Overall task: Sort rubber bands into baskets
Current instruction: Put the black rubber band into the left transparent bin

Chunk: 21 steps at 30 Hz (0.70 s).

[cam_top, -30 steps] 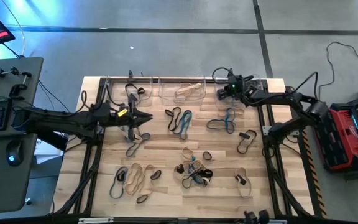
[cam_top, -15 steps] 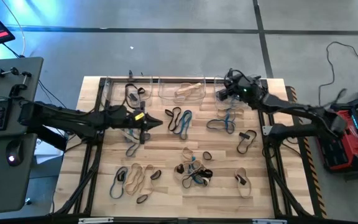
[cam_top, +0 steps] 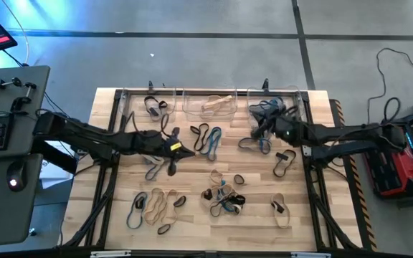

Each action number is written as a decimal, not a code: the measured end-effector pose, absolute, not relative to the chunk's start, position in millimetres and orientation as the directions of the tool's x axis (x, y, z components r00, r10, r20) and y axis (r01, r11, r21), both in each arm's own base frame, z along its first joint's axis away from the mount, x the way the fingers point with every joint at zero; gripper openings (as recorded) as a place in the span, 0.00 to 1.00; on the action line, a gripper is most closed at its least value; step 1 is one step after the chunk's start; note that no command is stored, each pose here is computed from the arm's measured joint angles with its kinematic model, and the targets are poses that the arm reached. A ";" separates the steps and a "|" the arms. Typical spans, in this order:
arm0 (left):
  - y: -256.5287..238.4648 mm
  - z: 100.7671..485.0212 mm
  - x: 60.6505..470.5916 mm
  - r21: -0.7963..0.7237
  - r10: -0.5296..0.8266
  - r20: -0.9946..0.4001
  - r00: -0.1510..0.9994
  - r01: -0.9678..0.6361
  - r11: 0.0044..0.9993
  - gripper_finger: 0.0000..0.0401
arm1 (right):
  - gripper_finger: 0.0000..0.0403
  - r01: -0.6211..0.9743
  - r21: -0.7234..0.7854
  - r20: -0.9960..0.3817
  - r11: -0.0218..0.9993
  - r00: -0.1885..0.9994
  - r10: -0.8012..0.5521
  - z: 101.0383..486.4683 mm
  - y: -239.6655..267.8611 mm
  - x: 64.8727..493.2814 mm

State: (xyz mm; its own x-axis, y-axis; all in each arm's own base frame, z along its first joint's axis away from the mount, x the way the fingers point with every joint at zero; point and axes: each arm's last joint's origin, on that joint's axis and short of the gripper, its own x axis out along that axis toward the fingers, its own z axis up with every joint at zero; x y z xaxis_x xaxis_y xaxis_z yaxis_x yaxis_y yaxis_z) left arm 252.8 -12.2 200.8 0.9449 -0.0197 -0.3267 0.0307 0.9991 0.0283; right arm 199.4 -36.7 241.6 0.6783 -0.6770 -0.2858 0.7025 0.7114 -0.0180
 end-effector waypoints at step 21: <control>-56.6 159.0 303.6 0.001 -0.254 -0.491 0.834 0.292 0.956 0.18 | 0.00 0.639 -0.022 -0.293 0.769 0.731 -0.616 214.5 24.5 211.5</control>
